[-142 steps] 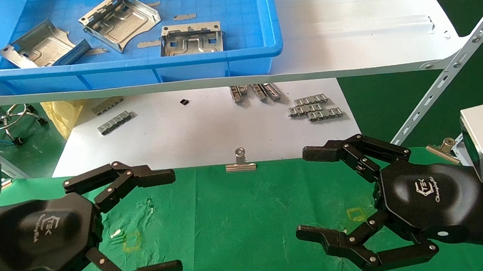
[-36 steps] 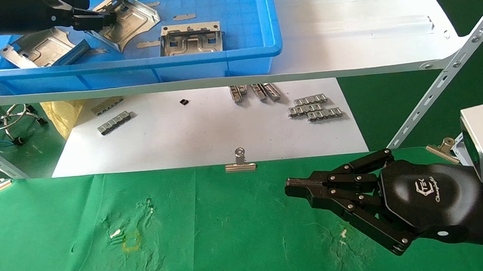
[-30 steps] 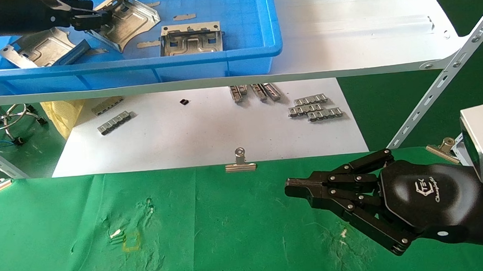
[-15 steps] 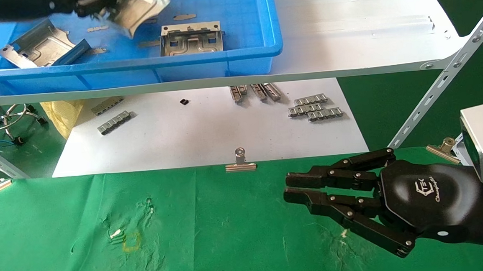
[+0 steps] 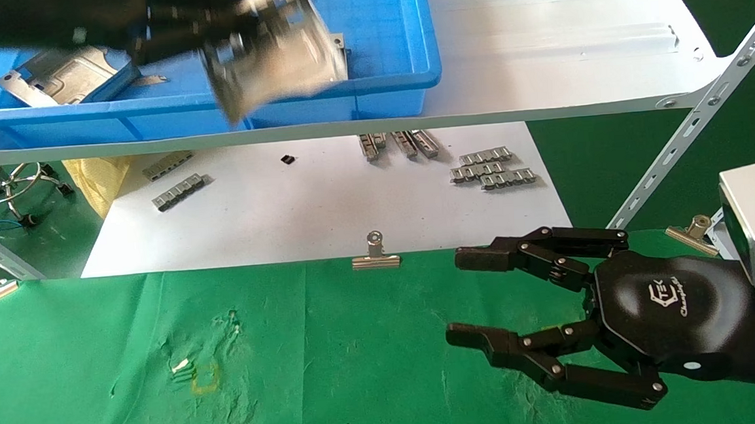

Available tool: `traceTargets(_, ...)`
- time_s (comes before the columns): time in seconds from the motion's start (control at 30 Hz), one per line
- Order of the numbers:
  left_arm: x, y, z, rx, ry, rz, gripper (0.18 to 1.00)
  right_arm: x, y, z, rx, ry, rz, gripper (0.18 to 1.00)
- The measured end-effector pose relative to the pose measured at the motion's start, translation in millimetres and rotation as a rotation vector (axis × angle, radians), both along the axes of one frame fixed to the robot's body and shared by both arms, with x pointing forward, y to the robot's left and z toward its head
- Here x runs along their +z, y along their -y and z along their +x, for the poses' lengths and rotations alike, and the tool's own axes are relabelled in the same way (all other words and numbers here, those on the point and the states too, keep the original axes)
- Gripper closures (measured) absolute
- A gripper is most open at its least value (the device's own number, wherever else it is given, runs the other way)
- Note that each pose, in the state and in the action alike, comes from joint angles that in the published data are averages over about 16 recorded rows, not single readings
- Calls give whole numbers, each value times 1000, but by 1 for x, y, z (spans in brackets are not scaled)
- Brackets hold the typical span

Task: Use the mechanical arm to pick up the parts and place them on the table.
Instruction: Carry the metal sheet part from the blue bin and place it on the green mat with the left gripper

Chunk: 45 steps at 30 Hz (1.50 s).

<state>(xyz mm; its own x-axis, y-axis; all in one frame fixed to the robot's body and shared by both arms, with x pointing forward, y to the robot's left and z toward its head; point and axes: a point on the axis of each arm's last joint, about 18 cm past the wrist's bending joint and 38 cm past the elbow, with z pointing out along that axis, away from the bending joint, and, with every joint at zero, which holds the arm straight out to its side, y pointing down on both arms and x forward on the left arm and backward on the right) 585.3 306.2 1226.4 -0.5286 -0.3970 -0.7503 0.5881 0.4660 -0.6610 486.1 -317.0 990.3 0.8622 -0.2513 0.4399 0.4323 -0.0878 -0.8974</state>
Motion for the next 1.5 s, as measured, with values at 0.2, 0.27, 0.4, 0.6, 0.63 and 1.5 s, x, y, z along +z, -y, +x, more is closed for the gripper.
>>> traceTargets(0.2, -23, -3, -24, -109, 117, 144, 914, 0, 0, 0, 0, 0, 0, 527)
traceTargets(0.27, -34, -5, -31, -129, 148, 191, 914, 0, 0, 0, 0, 0, 0, 475)
traceTargets(0.4, -66, -10, -39, -154, 163, 295, 914, 0, 0, 0, 0, 0, 0, 394)
traceTargets(0.6, -130, -22, -32, -155, 75, 448, 914, 0, 0, 0, 0, 0, 0, 292)
traceTargets(0.63, -141, -25, -29, -149, 57, 471, 914, 0, 0, 0, 0, 0, 0, 276)
traceTargets(1.5, -259, -83, 42, 25, -134, 574, 890, 0, 0, 0, 0, 0, 0, 178)
